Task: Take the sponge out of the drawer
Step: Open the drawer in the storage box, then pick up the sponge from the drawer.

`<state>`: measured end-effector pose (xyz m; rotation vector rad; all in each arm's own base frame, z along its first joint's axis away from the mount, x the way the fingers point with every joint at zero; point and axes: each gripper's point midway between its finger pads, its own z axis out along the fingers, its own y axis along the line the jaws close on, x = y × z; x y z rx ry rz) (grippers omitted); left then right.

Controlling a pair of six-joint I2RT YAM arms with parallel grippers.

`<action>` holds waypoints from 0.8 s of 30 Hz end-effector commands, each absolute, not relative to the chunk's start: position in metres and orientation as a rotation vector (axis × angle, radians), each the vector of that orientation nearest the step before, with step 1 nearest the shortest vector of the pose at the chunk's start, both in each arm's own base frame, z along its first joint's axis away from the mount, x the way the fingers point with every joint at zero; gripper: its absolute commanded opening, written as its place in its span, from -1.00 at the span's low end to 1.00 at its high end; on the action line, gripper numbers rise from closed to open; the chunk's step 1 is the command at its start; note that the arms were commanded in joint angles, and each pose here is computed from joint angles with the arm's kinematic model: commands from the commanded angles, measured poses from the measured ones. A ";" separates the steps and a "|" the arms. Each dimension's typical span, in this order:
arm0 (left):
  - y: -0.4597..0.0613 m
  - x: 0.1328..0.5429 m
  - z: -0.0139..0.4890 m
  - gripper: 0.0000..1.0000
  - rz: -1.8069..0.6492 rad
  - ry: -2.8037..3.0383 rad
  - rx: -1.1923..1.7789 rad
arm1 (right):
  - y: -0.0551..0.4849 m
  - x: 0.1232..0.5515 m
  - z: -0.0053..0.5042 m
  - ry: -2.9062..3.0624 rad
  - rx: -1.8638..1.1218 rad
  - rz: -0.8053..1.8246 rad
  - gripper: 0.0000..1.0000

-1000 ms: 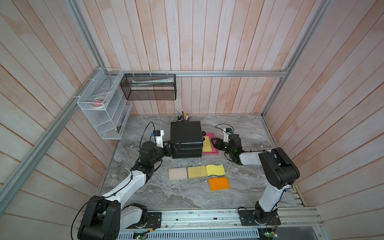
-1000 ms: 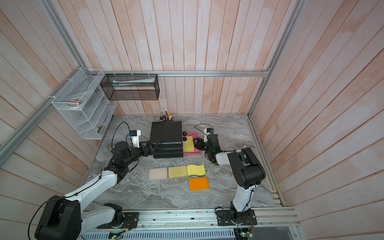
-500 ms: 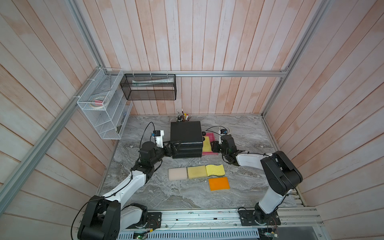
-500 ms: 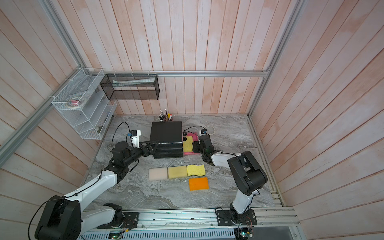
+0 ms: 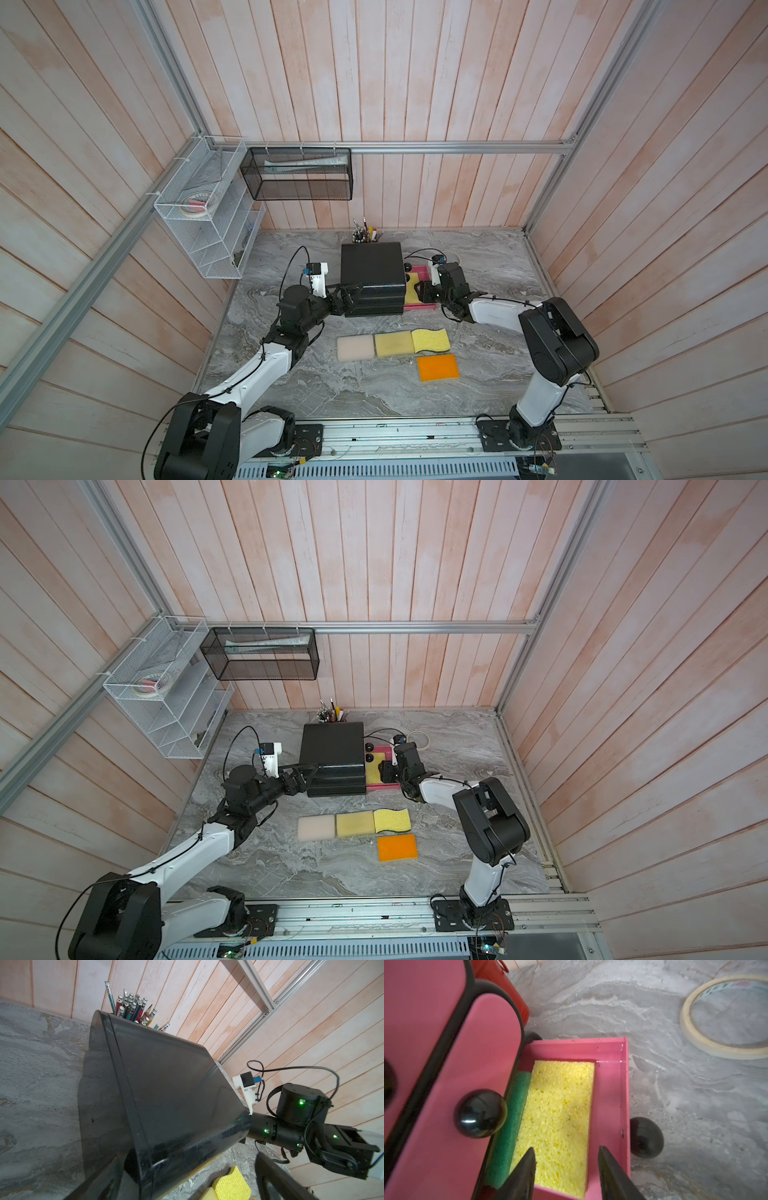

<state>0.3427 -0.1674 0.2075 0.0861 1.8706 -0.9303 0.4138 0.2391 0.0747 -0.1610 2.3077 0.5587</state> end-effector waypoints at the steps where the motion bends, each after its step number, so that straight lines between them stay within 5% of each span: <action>1: -0.176 0.334 0.208 1.00 -0.971 1.861 0.140 | 0.244 0.407 0.055 2.419 -0.197 0.559 0.07; 11: -0.174 0.332 0.209 1.00 -0.970 1.852 0.139 | 0.243 0.411 0.036 2.522 -0.144 0.511 0.27; 24: -0.174 0.329 0.209 1.00 -0.974 1.842 0.144 | 0.222 0.419 0.021 2.615 -0.075 0.272 0.29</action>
